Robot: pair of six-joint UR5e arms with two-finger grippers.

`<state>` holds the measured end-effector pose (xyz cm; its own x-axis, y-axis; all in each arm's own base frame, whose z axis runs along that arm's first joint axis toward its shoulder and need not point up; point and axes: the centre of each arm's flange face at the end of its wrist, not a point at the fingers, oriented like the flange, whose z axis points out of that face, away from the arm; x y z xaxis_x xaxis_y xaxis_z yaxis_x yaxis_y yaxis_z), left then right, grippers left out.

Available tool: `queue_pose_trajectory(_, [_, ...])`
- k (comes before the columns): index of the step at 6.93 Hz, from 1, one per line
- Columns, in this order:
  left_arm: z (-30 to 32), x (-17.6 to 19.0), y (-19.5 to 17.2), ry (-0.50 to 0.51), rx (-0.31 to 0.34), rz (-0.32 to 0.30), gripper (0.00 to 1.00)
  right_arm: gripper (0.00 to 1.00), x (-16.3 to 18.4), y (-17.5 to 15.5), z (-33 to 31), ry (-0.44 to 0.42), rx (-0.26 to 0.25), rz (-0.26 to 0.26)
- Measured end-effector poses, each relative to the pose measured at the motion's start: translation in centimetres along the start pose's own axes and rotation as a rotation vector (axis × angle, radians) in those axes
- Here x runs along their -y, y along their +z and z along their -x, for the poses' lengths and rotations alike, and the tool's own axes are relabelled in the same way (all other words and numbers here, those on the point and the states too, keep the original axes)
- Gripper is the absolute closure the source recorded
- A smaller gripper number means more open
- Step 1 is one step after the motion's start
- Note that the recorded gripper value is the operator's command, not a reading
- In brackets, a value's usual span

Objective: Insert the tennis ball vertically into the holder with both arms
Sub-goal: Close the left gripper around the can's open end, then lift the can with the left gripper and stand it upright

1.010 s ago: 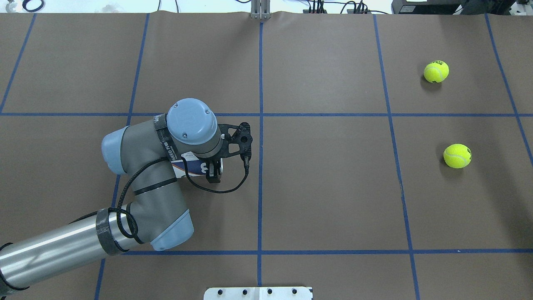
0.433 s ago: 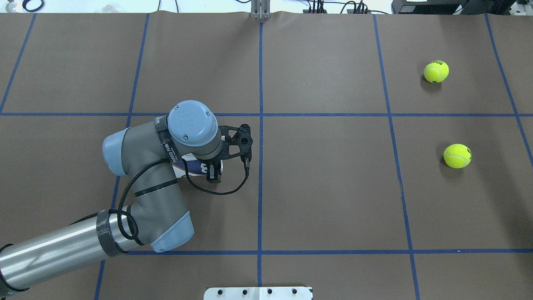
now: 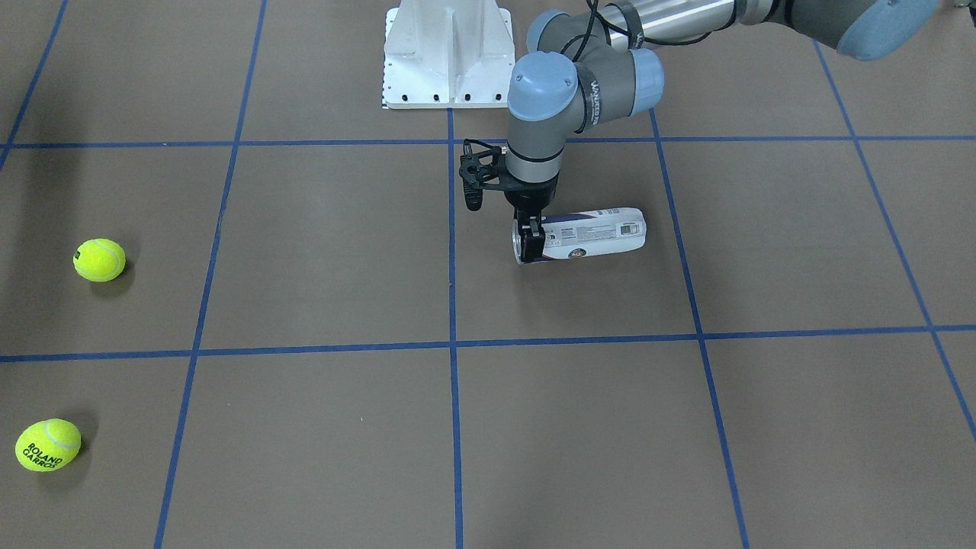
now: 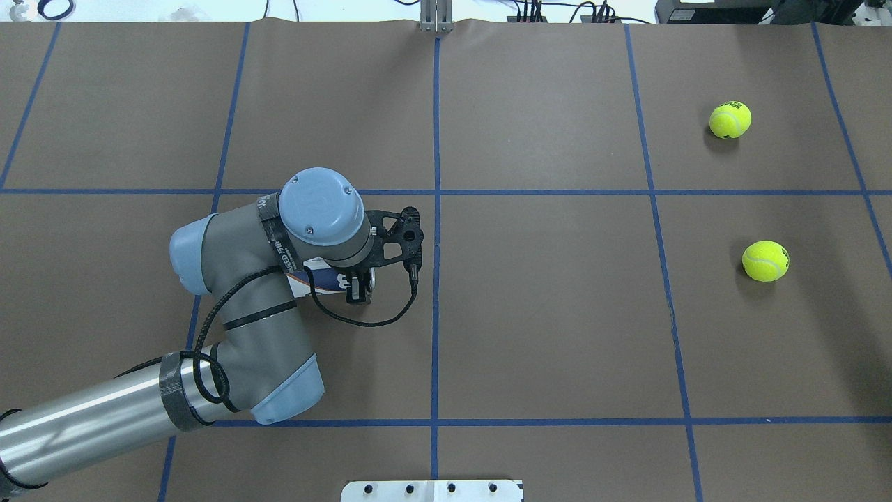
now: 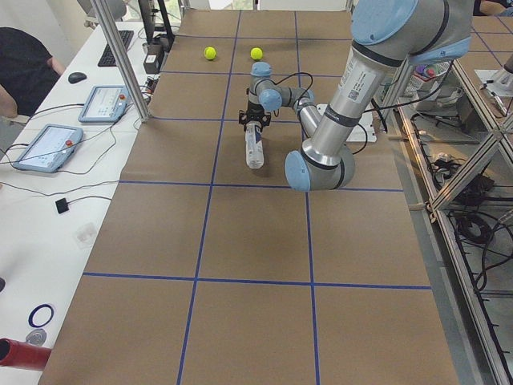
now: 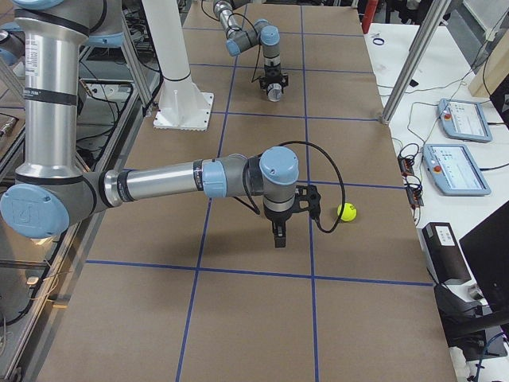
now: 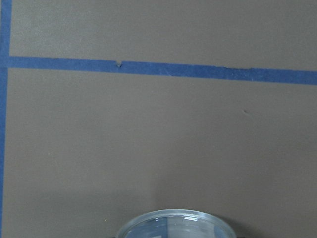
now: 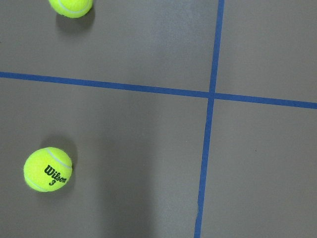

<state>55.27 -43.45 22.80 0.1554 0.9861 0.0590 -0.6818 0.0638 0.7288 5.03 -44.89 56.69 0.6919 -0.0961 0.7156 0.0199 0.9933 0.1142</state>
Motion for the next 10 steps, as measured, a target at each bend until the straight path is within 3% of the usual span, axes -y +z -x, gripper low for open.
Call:
queue_pose_trajectory(2, [2.0,0.0,-5.5,-0.022,0.076,-0.079,0.71,0.01,0.1,-0.1,0.1,-0.002,0.0,-0.002])
queue_pose_trajectory(4, [3.3,0.2,-12.3,-0.171,0.241,-0.213,0.79,0.01,0.1,-0.3,0.3,-0.006,0.001,-0.006])
queue_pose_trajectory(5, [3.6,0.5,-15.1,-0.282,0.317,-0.329,0.8,0.01,0.1,-0.3,0.3,-0.006,0.005,-0.007])
queue_pose_trajectory(6, [3.6,0.9,-17.4,-0.41,0.35,-0.481,0.79,0.01,0.1,-0.3,0.4,-0.006,0.011,-0.007])
queue_pose_trajectory(8, [3.3,0.6,-19.9,-0.586,0.325,-0.761,0.79,0.01,0.1,-0.3,0.5,0.001,0.019,-0.007])
queue_pose_trajectory(10, [3.0,-1.8,-19.3,-0.665,0.306,-0.981,0.79,0.01,0.1,-0.3,0.5,0.002,0.024,-0.007])
